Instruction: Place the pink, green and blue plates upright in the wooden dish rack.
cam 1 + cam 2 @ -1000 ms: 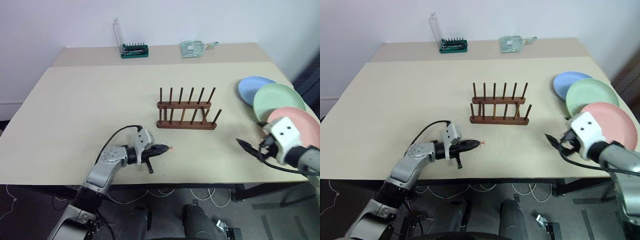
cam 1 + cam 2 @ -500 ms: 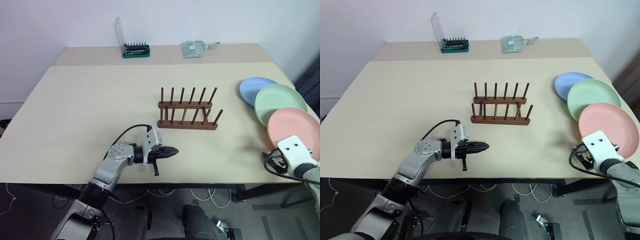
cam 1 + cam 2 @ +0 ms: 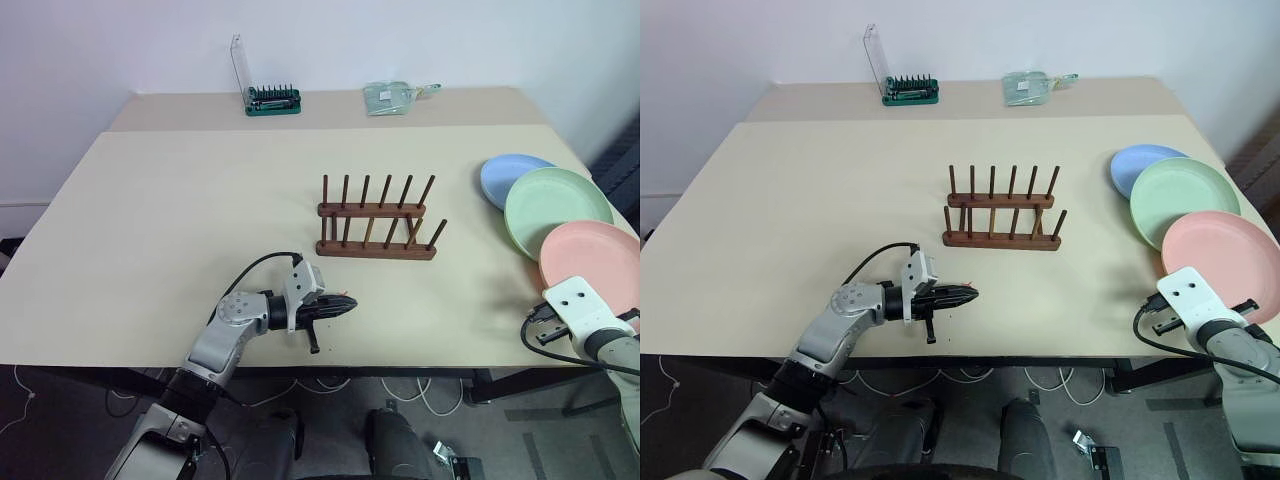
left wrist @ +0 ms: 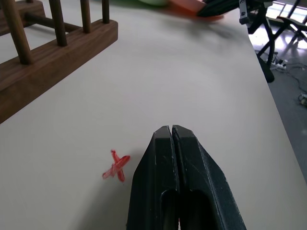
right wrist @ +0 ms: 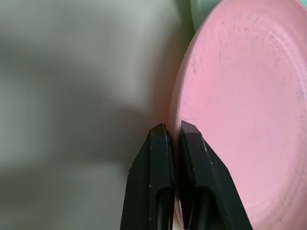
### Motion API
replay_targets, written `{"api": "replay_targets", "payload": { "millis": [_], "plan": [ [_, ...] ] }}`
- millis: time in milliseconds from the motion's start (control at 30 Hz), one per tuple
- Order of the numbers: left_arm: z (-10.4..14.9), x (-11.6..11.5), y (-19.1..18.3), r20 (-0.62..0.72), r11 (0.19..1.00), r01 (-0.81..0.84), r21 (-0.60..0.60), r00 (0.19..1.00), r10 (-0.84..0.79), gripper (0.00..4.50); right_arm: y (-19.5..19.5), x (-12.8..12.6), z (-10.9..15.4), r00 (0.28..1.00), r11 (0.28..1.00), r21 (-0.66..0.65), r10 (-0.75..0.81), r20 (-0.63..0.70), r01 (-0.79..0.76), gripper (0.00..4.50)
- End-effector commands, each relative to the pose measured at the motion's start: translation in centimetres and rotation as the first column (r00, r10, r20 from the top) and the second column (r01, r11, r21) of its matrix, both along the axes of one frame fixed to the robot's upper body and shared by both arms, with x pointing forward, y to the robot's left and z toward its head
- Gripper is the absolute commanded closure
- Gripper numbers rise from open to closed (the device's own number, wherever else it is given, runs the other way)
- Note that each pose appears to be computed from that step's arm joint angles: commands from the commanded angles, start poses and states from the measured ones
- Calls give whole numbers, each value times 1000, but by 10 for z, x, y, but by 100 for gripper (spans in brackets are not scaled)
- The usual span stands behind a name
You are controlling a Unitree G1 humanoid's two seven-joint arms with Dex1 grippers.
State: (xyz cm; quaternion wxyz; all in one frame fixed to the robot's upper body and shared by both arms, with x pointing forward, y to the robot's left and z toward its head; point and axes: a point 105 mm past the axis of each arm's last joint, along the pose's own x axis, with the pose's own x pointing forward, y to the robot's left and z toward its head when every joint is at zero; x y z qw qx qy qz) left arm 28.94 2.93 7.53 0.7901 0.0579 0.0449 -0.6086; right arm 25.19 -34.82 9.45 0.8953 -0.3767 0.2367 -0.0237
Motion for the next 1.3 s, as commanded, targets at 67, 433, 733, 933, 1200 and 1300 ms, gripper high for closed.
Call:
{"api": "replay_targets", "payload": {
  "millis": [67, 433, 733, 933, 1200, 1300],
  "plan": [
    [14, 2, -4, 55, 999, 30, -37, 998, -28, 450, -3, 8, 53, 993, 988, -151, 31, 115, -13, 445],
    [23, 4, -4, 86, 996, 33, -83, 996, -26, 450, 110, 40, 192, 706, 819, 54, 457, 542, -571, 445],
    [24, 7, 0, 90, 996, -6, -89, 996, 14, 450, 183, 49, 217, 583, 252, 529, 438, 684, -810, 445],
    [22, 6, 7, 75, 993, -58, -99, 995, 65, 450, 175, 52, 204, 670, 107, 681, 343, 659, -724, 445],
    [23, 6, 11, 76, 993, -63, -95, 995, 70, 450, 165, 55, 192, 741, 33, 761, 256, 620, -648, 445],
    [23, 6, 10, 77, 994, -59, -93, 995, 67, 450, 163, 58, 177, 780, 34, 800, 249, 574, -599, 445]
  ]
}}
